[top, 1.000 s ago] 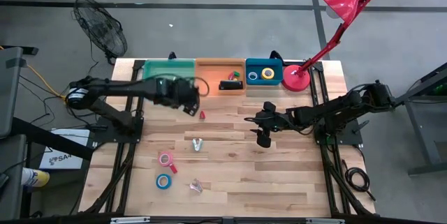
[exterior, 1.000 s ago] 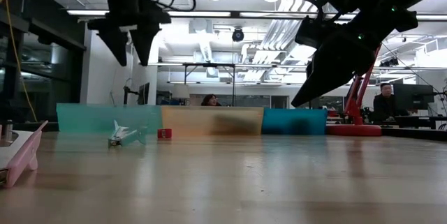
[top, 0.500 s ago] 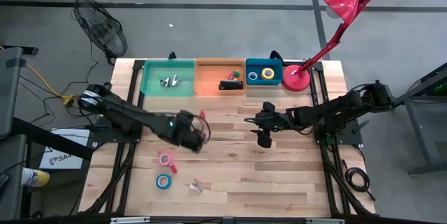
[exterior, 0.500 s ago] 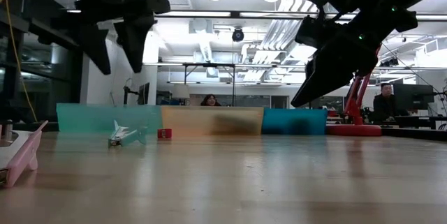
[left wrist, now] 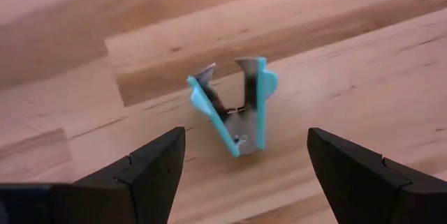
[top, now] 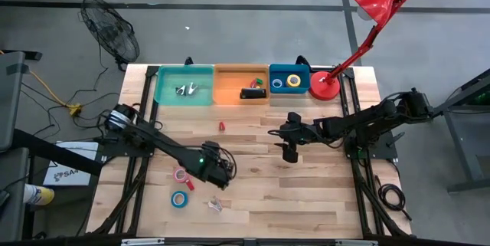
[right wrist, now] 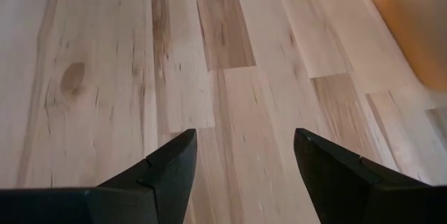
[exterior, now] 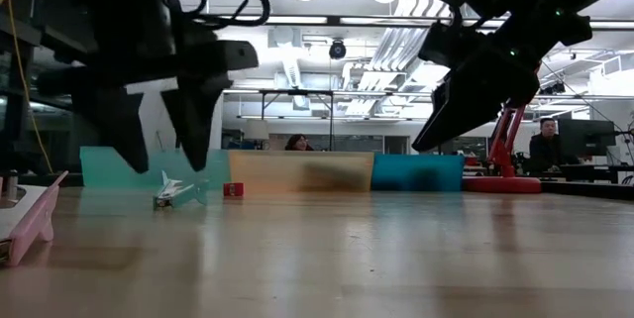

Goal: Pick and place Stapler, Stapler remover, tape
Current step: Put the light blue staple remover into the green bin

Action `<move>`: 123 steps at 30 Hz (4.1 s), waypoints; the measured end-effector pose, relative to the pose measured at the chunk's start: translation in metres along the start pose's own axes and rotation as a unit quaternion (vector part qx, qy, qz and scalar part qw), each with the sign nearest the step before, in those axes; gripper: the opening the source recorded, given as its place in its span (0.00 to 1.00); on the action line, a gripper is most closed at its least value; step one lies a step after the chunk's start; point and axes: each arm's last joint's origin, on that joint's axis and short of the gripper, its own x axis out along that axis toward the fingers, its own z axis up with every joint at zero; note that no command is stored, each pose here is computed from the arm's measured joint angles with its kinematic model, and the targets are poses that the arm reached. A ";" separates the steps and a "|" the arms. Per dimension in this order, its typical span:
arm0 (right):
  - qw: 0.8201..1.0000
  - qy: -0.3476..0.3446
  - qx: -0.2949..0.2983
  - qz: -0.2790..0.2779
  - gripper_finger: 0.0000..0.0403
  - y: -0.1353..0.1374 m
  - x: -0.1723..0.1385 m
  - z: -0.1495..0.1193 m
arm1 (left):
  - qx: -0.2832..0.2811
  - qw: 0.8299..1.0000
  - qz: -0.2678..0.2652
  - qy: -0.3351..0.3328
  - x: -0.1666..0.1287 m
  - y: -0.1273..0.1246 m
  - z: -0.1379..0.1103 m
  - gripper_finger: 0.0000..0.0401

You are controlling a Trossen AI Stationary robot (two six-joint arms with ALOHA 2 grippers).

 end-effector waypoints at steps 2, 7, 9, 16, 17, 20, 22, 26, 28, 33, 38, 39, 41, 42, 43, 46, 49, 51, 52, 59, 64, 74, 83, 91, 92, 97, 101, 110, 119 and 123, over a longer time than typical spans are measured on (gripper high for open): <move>1.000 -0.002 0.000 0.000 0.57 0.000 0.000 0.000 | -0.004 1.000 -0.008 0.005 0.004 -0.004 -0.002 0.73; 1.000 -0.002 0.000 0.000 0.57 0.000 0.000 0.000 | -0.003 1.000 0.001 0.010 0.019 -0.007 -0.009 0.73; 1.000 -0.003 0.001 0.000 0.57 0.000 0.000 0.000 | -0.001 1.000 0.012 0.008 0.024 -0.007 -0.010 0.73; 1.000 -0.007 0.002 0.001 0.57 0.000 0.000 0.001 | -0.008 0.999 0.030 -0.007 0.037 -0.008 -0.009 0.73; 1.000 -0.007 0.002 0.001 0.57 0.000 0.000 0.001 | -0.007 0.999 0.032 -0.009 0.037 -0.008 -0.010 0.73; 1.000 -0.011 0.003 0.002 0.57 0.000 0.000 0.002 | -0.008 0.999 0.038 -0.026 0.039 -0.007 -0.007 0.73; 1.000 -0.011 0.003 0.002 0.57 0.000 0.000 0.002 | -0.010 0.998 0.043 -0.041 0.041 -0.006 -0.004 0.73; 1.000 -0.013 0.003 0.002 0.57 0.000 0.000 0.003 | -0.013 0.996 0.058 -0.067 0.046 -0.004 0.006 0.73; 1.000 -0.013 0.003 0.002 0.57 0.000 0.000 0.003 | -0.011 0.996 0.061 -0.068 0.047 -0.004 0.009 0.73; 1.000 -0.013 0.003 0.002 0.57 0.000 0.000 0.003 | -0.005 0.996 0.064 -0.056 0.048 -0.004 0.012 0.70; 1.000 -0.013 0.003 0.002 0.57 0.000 0.000 0.002 | -0.010 0.997 0.061 -0.039 0.048 -0.005 0.011 0.65; 1.000 -0.013 0.003 0.002 0.57 0.000 0.000 0.002 | -0.011 0.997 0.060 -0.037 0.048 -0.005 0.011 0.64; 1.000 -0.013 0.003 0.002 0.57 0.000 0.000 0.002 | -0.011 0.998 0.057 -0.034 0.048 -0.006 0.011 0.62; 1.000 -0.012 0.003 0.002 0.57 0.000 0.000 0.002 | -0.011 0.998 0.057 -0.033 0.048 -0.006 0.011 0.62; 1.000 -0.011 0.003 0.002 0.57 0.000 0.000 0.002 | -0.011 0.998 0.057 -0.032 0.048 -0.006 0.011 0.61; 1.000 -0.008 0.002 0.001 0.57 0.000 0.000 0.001 | -0.011 0.998 0.057 -0.028 0.048 -0.006 0.010 0.61; 1.000 -0.006 0.002 0.001 0.57 0.000 0.000 0.001 | -0.011 0.998 0.057 -0.027 0.048 -0.006 0.010 0.61; 1.000 -0.006 0.002 0.001 0.57 0.000 0.000 0.001 | -0.011 0.998 0.057 -0.026 0.048 -0.006 0.010 0.60; 1.000 -0.006 0.002 0.001 0.57 0.000 0.000 0.001 | -0.011 0.998 0.057 -0.026 0.048 -0.006 0.010 0.60; 1.000 -0.006 0.003 0.001 0.57 0.000 0.000 0.001 | -0.008 0.998 0.056 -0.024 0.048 -0.006 0.010 0.57; 1.000 -0.005 0.003 0.001 0.57 0.000 0.000 0.001 | -0.004 0.998 0.054 -0.020 0.048 -0.007 0.010 0.47; 1.000 -0.006 0.003 0.001 0.57 0.000 0.000 0.001 | 0.011 0.998 0.056 -0.017 0.048 -0.006 0.009 0.28; 1.000 -0.006 0.003 0.001 0.57 0.000 0.000 0.001 | 0.028 0.997 0.059 -0.040 0.043 -0.003 0.013 0.24; 1.000 -0.007 0.003 0.001 0.57 0.000 0.000 0.001 | 0.032 0.991 0.105 -0.082 0.022 0.013 0.047 0.24; 1.000 -0.008 0.003 0.001 0.57 0.000 0.000 0.001 | 0.036 0.989 0.111 -0.086 0.020 0.015 0.053 0.24; 1.000 -0.009 0.003 0.001 0.57 0.000 0.000 0.002 | 0.052 0.979 0.162 -0.112 0.010 0.032 0.091 0.24; 1.000 -0.008 0.003 0.001 0.57 0.000 0.000 0.001 | 0.057 0.968 0.203 -0.134 0.003 0.047 0.121 0.24; 1.000 -0.007 -0.009 -0.008 0.57 -0.002 0.000 0.002 | 0.085 0.935 0.302 -0.164 0.007 0.081 0.184 0.24; 0.999 -0.015 -0.010 -0.028 0.57 -0.010 0.002 0.004 | 0.051 0.925 0.346 -0.147 0.024 0.112 0.236 0.24; 0.999 -0.014 -0.005 -0.034 0.57 -0.014 0.002 0.004 | 0.036 0.927 0.343 -0.147 0.037 0.126 0.254 0.25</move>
